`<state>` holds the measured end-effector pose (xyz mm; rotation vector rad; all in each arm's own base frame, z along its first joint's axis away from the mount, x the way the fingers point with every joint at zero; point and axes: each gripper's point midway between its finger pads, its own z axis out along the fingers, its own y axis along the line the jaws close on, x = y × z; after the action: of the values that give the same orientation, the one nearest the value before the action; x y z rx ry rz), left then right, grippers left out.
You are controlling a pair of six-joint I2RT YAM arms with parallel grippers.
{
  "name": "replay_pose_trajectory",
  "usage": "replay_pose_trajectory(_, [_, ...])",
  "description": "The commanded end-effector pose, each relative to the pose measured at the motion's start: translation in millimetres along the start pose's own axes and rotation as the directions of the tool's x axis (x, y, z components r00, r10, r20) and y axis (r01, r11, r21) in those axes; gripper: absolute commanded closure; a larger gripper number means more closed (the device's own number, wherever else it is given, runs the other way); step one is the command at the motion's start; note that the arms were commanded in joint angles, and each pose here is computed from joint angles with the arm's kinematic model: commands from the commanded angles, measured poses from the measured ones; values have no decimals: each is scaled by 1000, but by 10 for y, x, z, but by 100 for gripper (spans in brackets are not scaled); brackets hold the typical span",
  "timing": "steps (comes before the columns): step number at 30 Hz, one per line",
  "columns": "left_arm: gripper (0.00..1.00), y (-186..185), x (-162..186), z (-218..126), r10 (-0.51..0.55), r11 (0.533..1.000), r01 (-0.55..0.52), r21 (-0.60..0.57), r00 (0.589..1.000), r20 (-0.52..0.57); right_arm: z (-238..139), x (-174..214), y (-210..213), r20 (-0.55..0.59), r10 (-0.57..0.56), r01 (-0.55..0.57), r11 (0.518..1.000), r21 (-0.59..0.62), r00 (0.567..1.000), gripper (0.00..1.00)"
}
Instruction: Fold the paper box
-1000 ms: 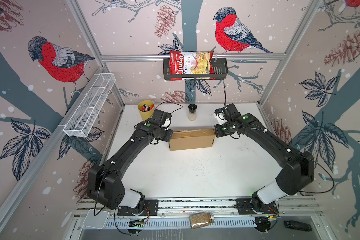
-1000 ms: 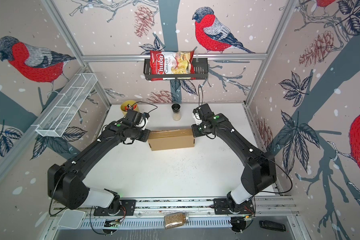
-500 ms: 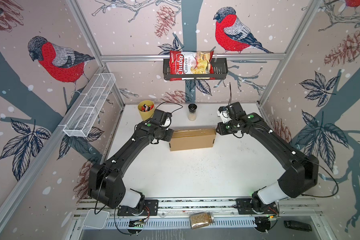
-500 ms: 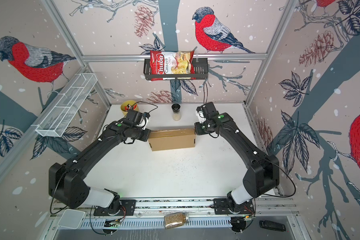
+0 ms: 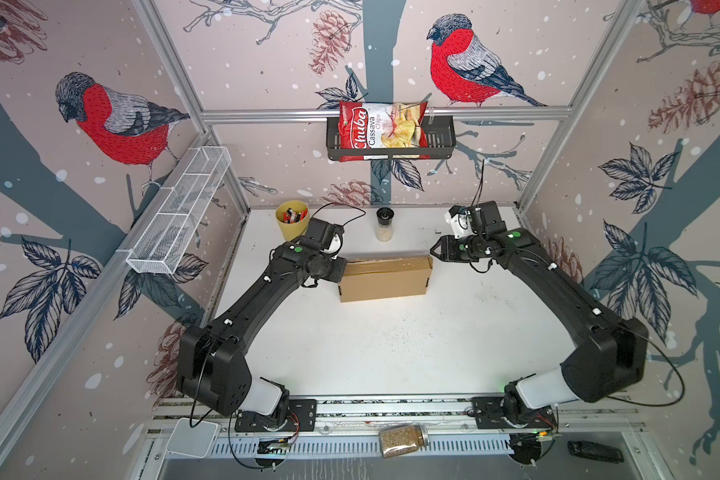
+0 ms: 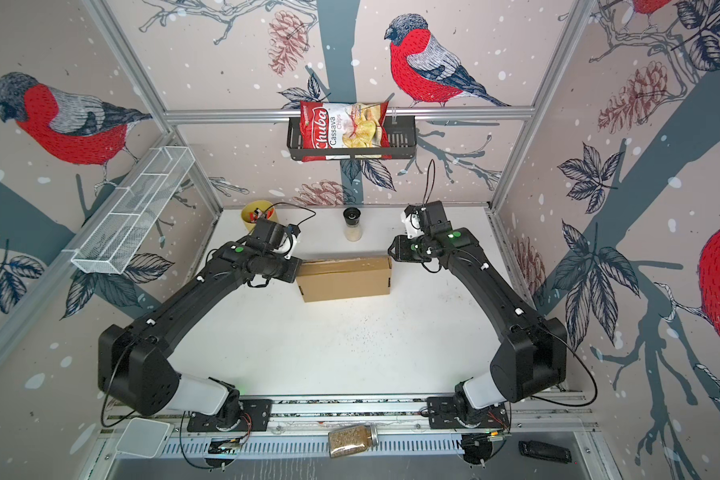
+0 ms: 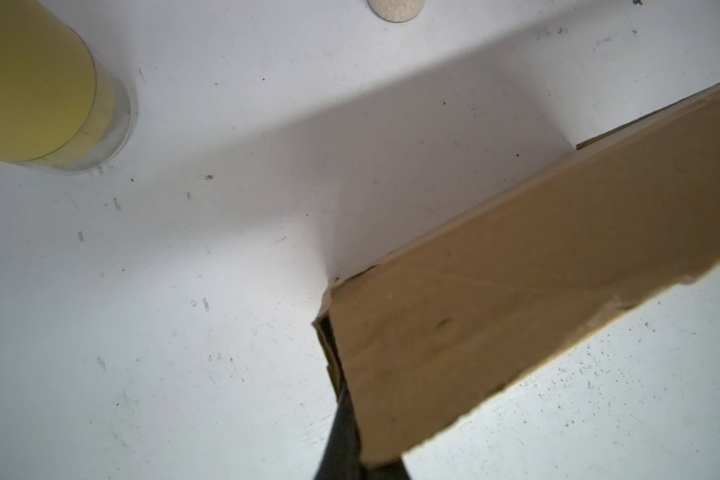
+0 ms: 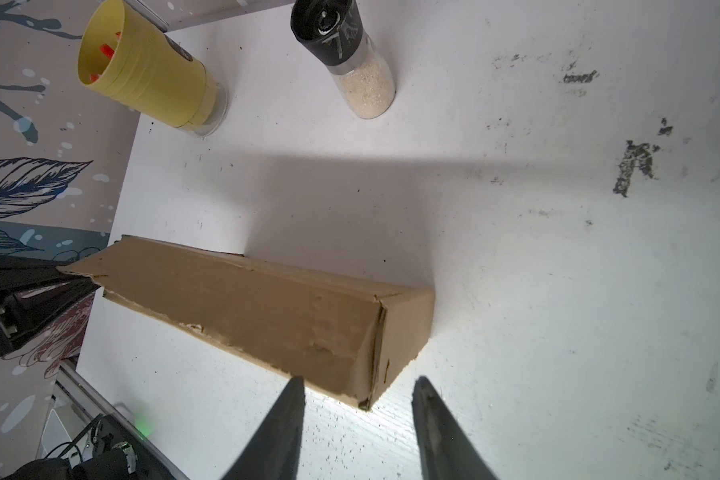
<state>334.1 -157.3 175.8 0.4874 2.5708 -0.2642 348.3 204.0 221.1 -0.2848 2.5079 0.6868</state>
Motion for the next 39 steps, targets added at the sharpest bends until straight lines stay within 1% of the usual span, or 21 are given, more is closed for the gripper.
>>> replay_pose_trajectory(1, [100, -59, 266, 27, 6, 999, -2, 39, 994, -113, 58, 5, 67, -8, 3, -3, 999, -34, 1000, 56])
replay_pose_trajectory(5, [100, -66, 259, 23, 6, 999, -2, 43, 994, -112, 93, 76, 19, -17, 4, -5, 1000, -26, 1000, 60])
replay_pose_trajectory(9, [100, -63, 258, 26, 6, 999, -2, 41, 994, -111, 202, 213, -85, -61, 21, -22, 1000, -16, 998, 66])
replay_pose_trajectory(11, [100, -64, 256, 33, 6, 999, -2, 42, 994, -111, 214, 225, -98, -62, 31, -32, 999, -22, 998, 68])
replay_pose_trajectory(15, [100, -73, 255, 39, 8, 999, -2, 47, 994, -113, 179, 161, -75, -42, 29, -30, 999, -31, 999, 67])
replay_pose_trajectory(18, [100, -73, 264, 43, 9, 999, -3, 47, 993, -116, 99, 91, -72, -27, 13, -14, 999, -34, 1000, 65])
replay_pose_trajectory(21, [100, -69, 274, 51, 10, 999, -5, 46, 993, -118, -5, 45, -156, -2, -1, 1, 1000, -7, 1000, 63])
replay_pose_trajectory(23, [100, -66, 284, 59, 10, 999, -5, 45, 992, -122, -20, 62, -225, -11, 9, -9, 1000, 5, 1000, 63])
replay_pose_trajectory(26, [100, -61, 280, 63, 12, 999, -7, 42, 993, -121, 10, 126, -217, -33, 20, -20, 1000, -3, 999, 63])
replay_pose_trajectory(29, [100, -62, 277, 67, 12, 999, -6, 43, 993, -121, 42, 180, -179, -44, 3, -3, 1000, 0, 999, 64])
replay_pose_trajectory(32, [100, -56, 268, 69, 11, 999, -6, 40, 993, -119, 52, 214, -193, -43, -35, 37, 998, 52, 998, 65])
replay_pose_trajectory(36, [100, -61, 274, 82, 12, 999, -7, 44, 992, -125, 28, 110, -109, -9, -18, 18, 1000, 16, 1000, 65])
replay_pose_trajectory(39, [100, -64, 280, 81, 14, 999, -8, 45, 992, -128, 51, 39, -11, 4, -15, 15, 1000, -20, 1000, 62])
